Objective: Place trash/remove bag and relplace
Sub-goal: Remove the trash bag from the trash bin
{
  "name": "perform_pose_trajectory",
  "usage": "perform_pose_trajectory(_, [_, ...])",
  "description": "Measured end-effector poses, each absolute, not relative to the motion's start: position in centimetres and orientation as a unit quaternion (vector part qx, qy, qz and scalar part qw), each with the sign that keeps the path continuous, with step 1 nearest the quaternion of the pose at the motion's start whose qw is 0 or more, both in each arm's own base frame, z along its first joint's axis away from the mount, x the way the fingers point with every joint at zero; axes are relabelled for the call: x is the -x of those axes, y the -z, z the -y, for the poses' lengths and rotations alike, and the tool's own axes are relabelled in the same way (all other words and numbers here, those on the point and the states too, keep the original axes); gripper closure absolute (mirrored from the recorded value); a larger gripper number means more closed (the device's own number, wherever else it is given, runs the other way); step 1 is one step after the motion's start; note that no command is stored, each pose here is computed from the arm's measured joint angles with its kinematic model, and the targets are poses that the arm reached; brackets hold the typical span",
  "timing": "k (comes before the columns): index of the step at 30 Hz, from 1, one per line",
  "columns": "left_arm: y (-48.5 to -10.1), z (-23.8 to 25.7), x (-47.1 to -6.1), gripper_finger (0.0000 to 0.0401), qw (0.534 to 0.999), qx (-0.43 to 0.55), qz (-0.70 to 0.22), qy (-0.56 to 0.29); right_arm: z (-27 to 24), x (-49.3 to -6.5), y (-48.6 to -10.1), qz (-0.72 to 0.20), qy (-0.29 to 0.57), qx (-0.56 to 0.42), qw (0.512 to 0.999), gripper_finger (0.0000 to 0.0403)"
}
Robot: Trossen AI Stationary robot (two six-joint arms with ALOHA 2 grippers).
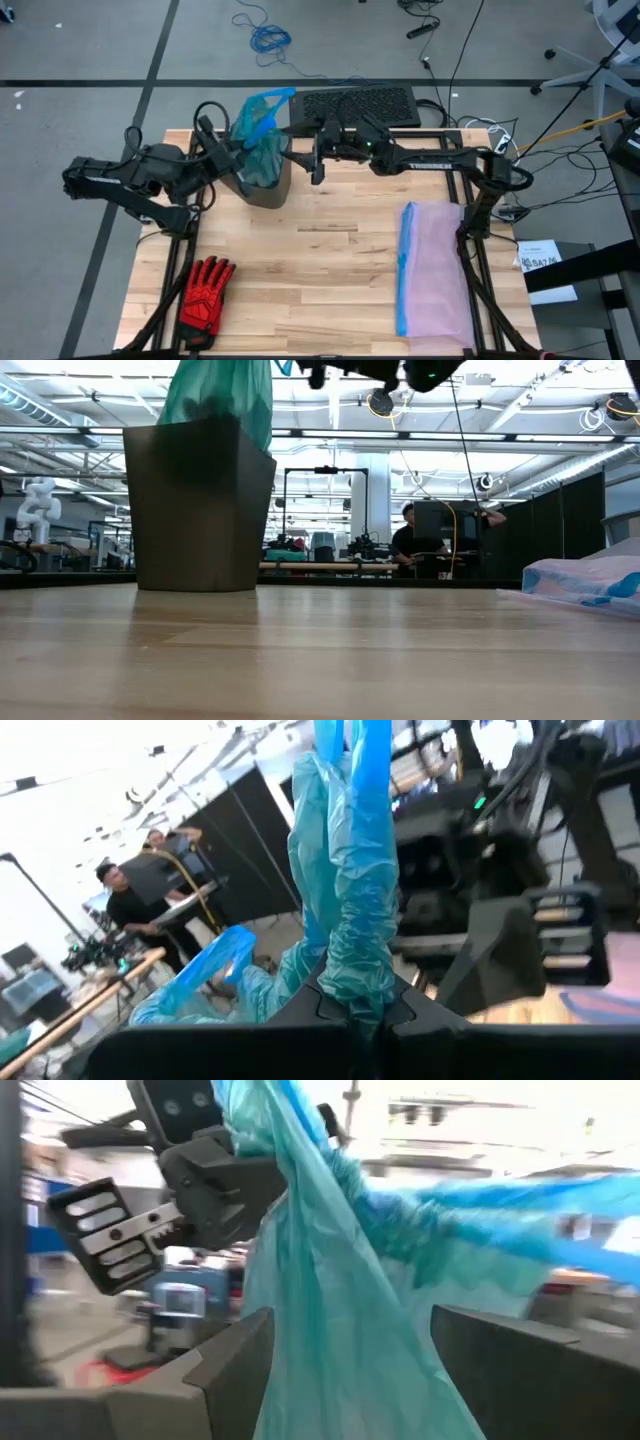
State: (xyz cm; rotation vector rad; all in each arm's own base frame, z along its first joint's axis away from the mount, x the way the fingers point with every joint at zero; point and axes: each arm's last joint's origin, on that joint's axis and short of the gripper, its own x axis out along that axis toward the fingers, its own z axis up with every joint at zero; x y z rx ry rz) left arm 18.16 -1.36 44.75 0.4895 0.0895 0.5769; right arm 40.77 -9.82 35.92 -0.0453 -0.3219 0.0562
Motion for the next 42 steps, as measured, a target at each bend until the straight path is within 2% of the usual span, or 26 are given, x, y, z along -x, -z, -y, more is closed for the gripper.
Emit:
perform_pose_trajectory(10, [-45.4,1.5,-19.0,0.0401,0.928,-0.250,-0.025,-0.275,10.9,-47.9,-38.2,0.155,-0.054,0.013,0.986,0.0139])
perform_pose_trajectory(18, [-45.8,1.8,-19.2,0.0401,0.937,-0.254,-0.012,-0.240,10.5,-52.2,-38.1,0.149,-0.098,0.016,0.984,0.0149])
perform_pose_trajectory(21, [-45.8,1.8,-19.2,0.0401,0.937,-0.253,-0.010,-0.240,10.5,-52.6,-37.8,0.154,-0.111,0.022,0.982,0.0195])
perform_pose_trajectory(23, [-45.9,1.8,-19.2,0.0401,0.938,-0.252,-0.008,-0.240,10.5,-52.6,-37.9,0.156,-0.110,0.034,0.981,0.0255])
perform_pose_trajectory(25, [-45.9,1.8,-19.2,0.0401,0.938,-0.251,-0.006,-0.240,10.3,-52.5,-38.0,0.163,-0.106,0.046,0.980,0.0338])
perform_pose_trajectory(26, [-46.0,1.8,-19.2,0.0400,0.938,-0.250,-0.004,-0.241,10.3,-52.5,-38.1,0.166,-0.106,0.053,0.979,0.0369])
perform_pose_trajectory(27, [-46.0,1.8,-19.2,0.0398,0.938,-0.250,-0.002,-0.240,10.2,-52.5,-38.1,0.166,-0.106,0.056,0.979,0.0384])
perform_pose_trajectory(34, [-46.2,2.2,-18.5,0.0348,0.942,-0.250,0.004,-0.223,10.4,-52.6,-37.6,0.143,-0.098,0.055,0.983,0.0402])
perform_pose_trajectory(42, [-46.2,2.7,-17.4,0.0289,0.943,-0.239,-0.007,-0.230,10.7,-50.9,-40.1,0.131,-0.084,0.086,0.984,0.0403])
